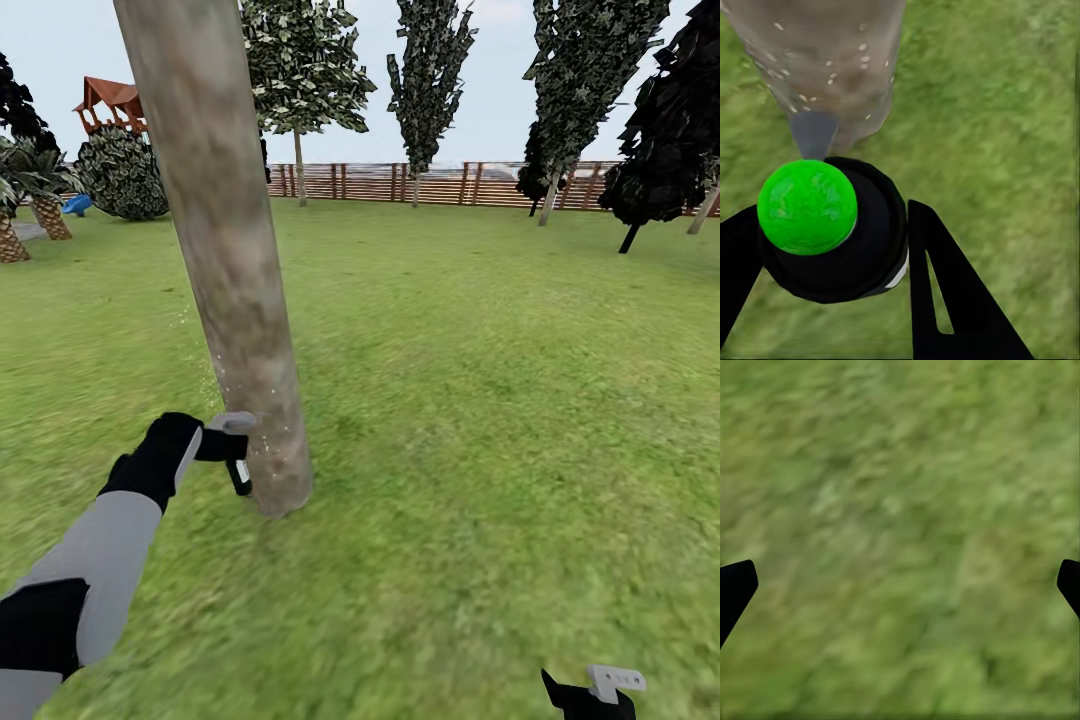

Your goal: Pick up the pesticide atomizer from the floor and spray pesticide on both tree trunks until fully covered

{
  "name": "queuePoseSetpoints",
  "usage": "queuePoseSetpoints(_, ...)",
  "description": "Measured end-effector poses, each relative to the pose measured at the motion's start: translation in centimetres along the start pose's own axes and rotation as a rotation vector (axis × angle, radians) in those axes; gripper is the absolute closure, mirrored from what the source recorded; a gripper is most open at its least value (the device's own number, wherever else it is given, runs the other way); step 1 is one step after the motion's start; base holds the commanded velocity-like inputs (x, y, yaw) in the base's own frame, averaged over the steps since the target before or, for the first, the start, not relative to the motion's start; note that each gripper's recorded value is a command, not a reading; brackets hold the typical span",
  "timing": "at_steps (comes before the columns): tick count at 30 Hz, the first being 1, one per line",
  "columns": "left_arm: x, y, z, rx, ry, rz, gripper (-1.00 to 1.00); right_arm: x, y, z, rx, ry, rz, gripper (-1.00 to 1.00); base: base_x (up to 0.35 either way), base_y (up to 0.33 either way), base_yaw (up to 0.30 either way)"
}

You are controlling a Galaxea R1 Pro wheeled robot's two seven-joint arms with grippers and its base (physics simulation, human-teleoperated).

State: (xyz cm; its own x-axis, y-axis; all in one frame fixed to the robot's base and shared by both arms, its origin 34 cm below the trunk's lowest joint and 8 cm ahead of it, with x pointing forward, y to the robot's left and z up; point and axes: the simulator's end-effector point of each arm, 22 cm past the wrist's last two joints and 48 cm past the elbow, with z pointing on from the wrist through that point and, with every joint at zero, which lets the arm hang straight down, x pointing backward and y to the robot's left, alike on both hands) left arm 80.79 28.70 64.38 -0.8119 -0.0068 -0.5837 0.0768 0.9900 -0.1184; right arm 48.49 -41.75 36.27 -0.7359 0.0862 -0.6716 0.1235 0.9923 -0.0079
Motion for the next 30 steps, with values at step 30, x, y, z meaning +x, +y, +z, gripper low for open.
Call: queuePoseSetpoints(30, -13.4, -7.6, -7.3, 0.058, -0.114, 0.06, 1.0, 0.0, 0.0, 0.0, 0.0, 0.0, 0.0, -1.0, -0.033, 0.0, 0.0)
